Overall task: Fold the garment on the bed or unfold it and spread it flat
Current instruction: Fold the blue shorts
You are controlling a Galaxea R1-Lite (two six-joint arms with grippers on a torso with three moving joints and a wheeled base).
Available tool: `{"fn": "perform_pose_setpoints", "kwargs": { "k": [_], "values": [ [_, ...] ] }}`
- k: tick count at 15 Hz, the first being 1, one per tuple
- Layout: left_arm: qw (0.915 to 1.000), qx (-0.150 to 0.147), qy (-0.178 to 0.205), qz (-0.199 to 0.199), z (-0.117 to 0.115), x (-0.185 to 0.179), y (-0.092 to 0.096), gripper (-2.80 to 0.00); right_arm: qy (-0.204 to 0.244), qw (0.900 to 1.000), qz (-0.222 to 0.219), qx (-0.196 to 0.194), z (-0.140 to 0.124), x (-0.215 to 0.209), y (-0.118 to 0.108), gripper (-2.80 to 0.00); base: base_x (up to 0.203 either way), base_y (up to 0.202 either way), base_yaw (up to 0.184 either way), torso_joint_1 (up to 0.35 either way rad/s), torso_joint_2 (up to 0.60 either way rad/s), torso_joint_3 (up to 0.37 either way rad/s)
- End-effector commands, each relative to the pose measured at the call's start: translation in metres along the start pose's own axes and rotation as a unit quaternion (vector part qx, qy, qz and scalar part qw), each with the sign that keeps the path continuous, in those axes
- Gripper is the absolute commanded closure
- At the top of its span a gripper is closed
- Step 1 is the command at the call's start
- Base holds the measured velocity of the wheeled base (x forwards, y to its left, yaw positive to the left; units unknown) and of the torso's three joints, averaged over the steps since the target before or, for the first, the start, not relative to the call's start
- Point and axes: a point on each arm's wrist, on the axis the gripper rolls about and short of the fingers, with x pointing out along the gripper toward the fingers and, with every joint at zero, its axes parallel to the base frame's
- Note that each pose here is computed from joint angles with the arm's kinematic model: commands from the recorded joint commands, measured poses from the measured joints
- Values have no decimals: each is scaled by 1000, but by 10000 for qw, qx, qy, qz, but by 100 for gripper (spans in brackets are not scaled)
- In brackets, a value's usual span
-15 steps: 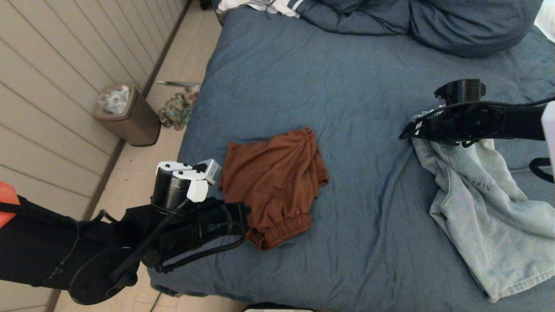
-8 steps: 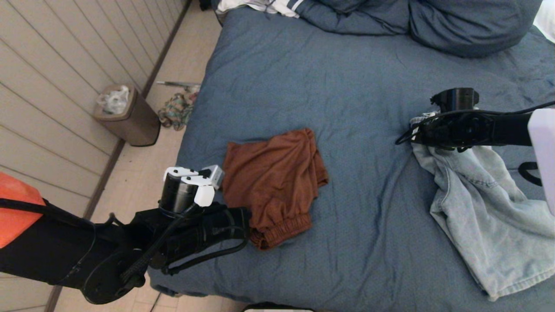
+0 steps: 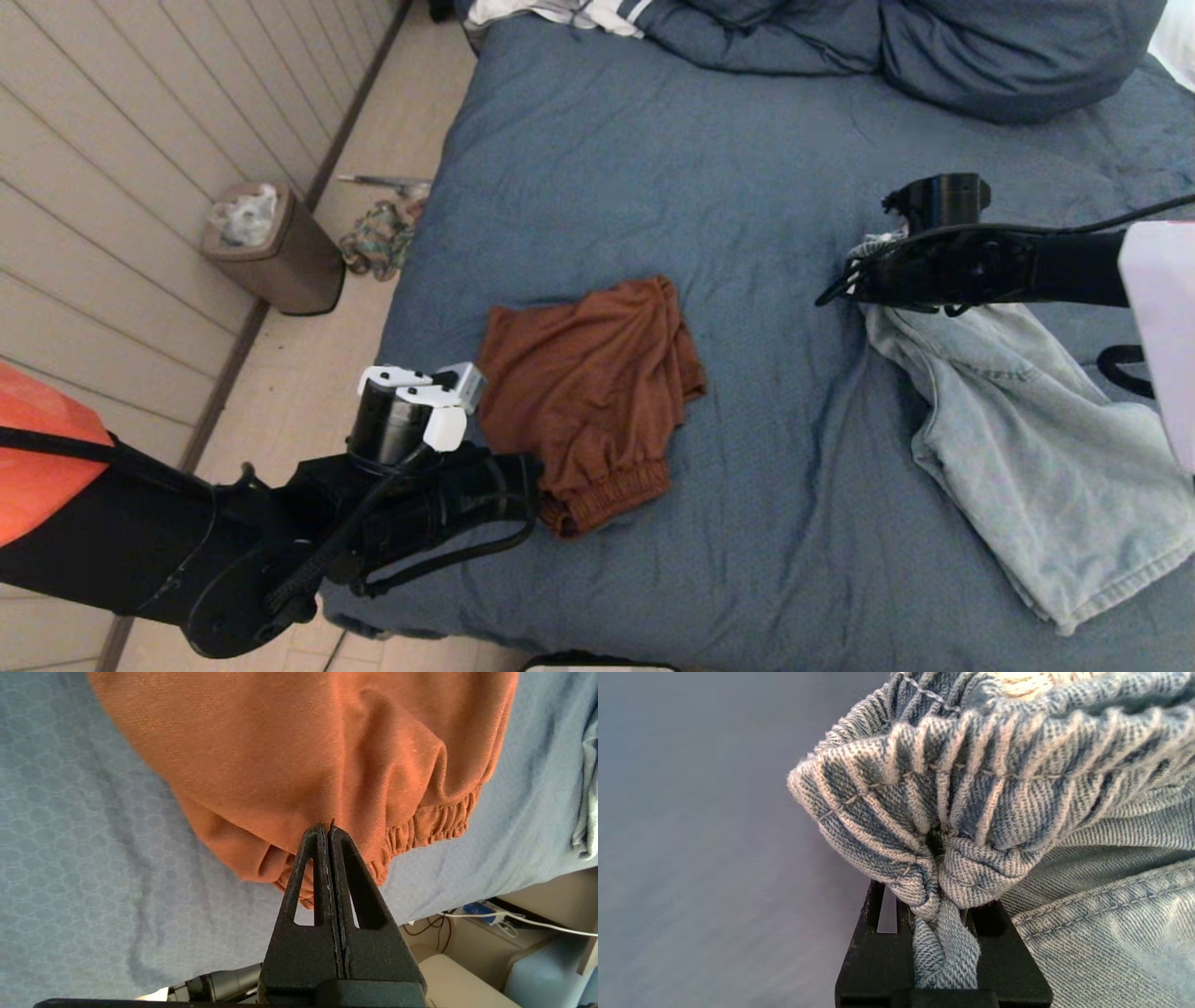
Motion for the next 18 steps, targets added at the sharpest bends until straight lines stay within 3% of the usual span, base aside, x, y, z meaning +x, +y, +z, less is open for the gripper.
{"fn": "perform_pose_setpoints", "kwargs": {
  "k": [1, 6, 11, 13, 18],
  "values": [
    [10000, -15, -4, -5, 0, 0, 0, 0, -35, 9999, 143, -39, 3, -8, 13, 0, 0, 0, 0, 0, 0, 0],
    [10000, -15, -12, -11, 0, -1, 0, 0, 202, 9944, 956, -393, -2, -58, 87, 0, 0, 0, 0, 0, 0, 0],
    [10000, -9, -42, -32, 1, -4, -1, 0, 915, 9744, 1779, -1028, -41, -104, 165, 0, 0, 0, 0, 0, 0, 0],
    [10000, 3, -13, -27, -1, -5, -1, 0, 1221, 9671, 1874, -1213, -56, -119, 173, 0, 0, 0, 0, 0, 0, 0],
    [9999, 36, 24, -109, -4, -6, -6, 0, 1428, 9540, 2200, -1451, -66, -164, 173, 0, 0, 0, 0, 0, 0, 0]
  ]
}}
